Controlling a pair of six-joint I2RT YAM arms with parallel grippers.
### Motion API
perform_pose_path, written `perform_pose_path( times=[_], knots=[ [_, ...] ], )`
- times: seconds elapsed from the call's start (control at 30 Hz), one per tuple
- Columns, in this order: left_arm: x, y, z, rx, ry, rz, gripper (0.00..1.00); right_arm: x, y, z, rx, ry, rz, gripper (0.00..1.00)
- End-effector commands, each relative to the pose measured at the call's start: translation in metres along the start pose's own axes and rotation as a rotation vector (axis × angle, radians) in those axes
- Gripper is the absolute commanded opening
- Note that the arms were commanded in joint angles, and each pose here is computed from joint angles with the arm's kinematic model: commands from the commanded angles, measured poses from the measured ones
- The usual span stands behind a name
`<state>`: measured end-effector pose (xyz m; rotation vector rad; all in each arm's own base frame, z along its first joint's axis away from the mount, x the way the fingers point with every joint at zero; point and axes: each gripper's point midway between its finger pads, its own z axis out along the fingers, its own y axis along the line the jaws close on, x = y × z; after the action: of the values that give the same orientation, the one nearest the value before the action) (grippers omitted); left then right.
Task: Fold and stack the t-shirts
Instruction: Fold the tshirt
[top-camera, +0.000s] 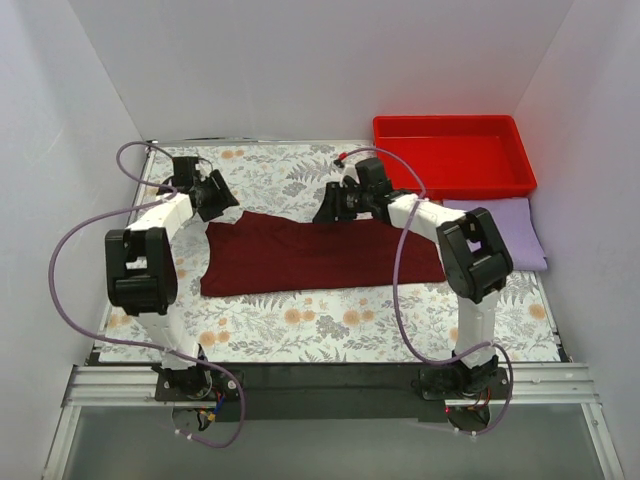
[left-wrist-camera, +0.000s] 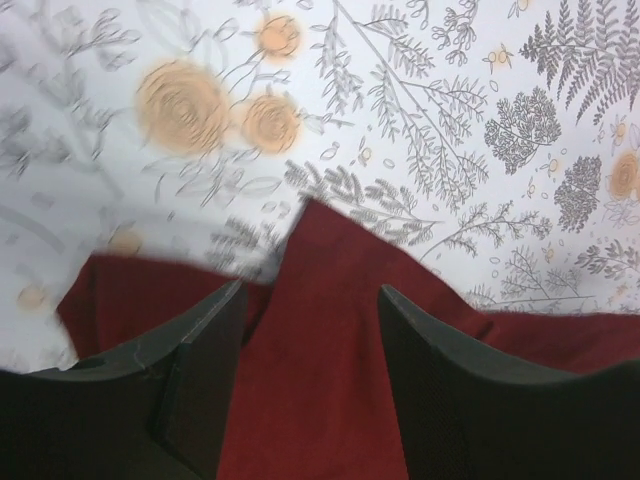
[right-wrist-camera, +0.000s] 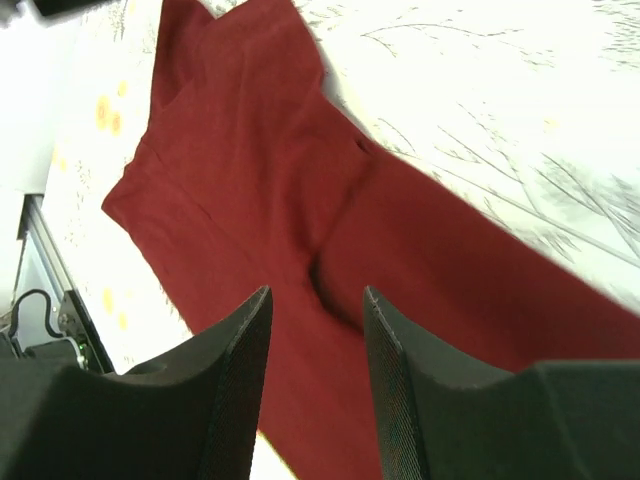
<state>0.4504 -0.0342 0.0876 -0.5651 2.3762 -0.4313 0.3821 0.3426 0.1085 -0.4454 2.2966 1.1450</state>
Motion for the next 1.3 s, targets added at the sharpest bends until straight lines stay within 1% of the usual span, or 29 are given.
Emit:
perform_pose_path(
  times=[0.0,0.07,0.1,0.13,0.23,0.27,0.33,0.57,0.63,0.67,0.7,0.77,0.8,0.83,1.07,1.17,1.27],
  knots=[
    [-0.017,-0.022,0.016,0.072,-0.012,0.117,0.53,-0.014,0.020,0.026,-0.081,-0.008,-0.020,0.47],
    [-0.019,-0.020,0.032,0.064,0.003,0.119,0.49,-0.015,0.016,0.043,-0.086,-0.006,-0.012,0.47],
    [-0.020,-0.022,0.036,0.076,0.010,0.125,0.43,-0.014,0.017,0.049,-0.090,-0.001,0.001,0.47],
    [-0.015,-0.020,0.045,0.071,0.028,0.127,0.42,-0.014,0.015,0.058,-0.096,0.005,0.003,0.47],
    [-0.018,-0.020,0.054,0.076,0.031,0.144,0.41,-0.009,0.007,0.074,-0.099,0.023,0.037,0.47],
    [-0.007,-0.032,0.061,0.090,0.055,0.171,0.41,-0.013,0.006,0.077,-0.101,0.017,0.043,0.47],
    [-0.002,-0.033,0.065,0.103,0.075,0.173,0.41,-0.009,0.001,0.085,-0.098,0.024,0.059,0.47],
    [0.013,-0.030,0.078,0.108,0.126,0.156,0.40,-0.007,-0.007,0.099,-0.099,0.033,0.085,0.46],
    [0.019,-0.029,0.081,0.109,0.143,0.146,0.40,-0.006,-0.007,0.102,-0.105,0.035,0.087,0.45],
    [0.021,-0.030,0.081,0.112,0.148,0.148,0.39,-0.006,-0.008,0.102,-0.104,0.036,0.092,0.44],
    [0.024,-0.029,0.083,0.106,0.156,0.146,0.35,-0.006,-0.008,0.102,-0.107,0.038,0.092,0.44],
    [0.028,-0.028,0.083,0.097,0.164,0.153,0.34,-0.007,-0.005,0.102,-0.114,0.037,0.092,0.42],
    [0.031,-0.028,0.084,0.094,0.170,0.153,0.30,-0.007,-0.004,0.102,-0.119,0.037,0.088,0.41],
    [0.032,-0.027,0.084,0.092,0.174,0.156,0.29,-0.008,-0.002,0.101,-0.123,0.036,0.088,0.40],
    [0.031,-0.020,0.086,0.038,0.161,0.161,0.29,-0.011,0.003,0.099,-0.138,0.032,0.079,0.33],
    [0.028,-0.014,0.086,0.001,0.148,0.167,0.34,-0.011,0.004,0.099,-0.140,0.034,0.082,0.31],
    [0.030,-0.009,0.089,-0.030,0.142,0.200,0.34,-0.009,0.002,0.100,-0.139,0.038,0.086,0.29]
  ],
)
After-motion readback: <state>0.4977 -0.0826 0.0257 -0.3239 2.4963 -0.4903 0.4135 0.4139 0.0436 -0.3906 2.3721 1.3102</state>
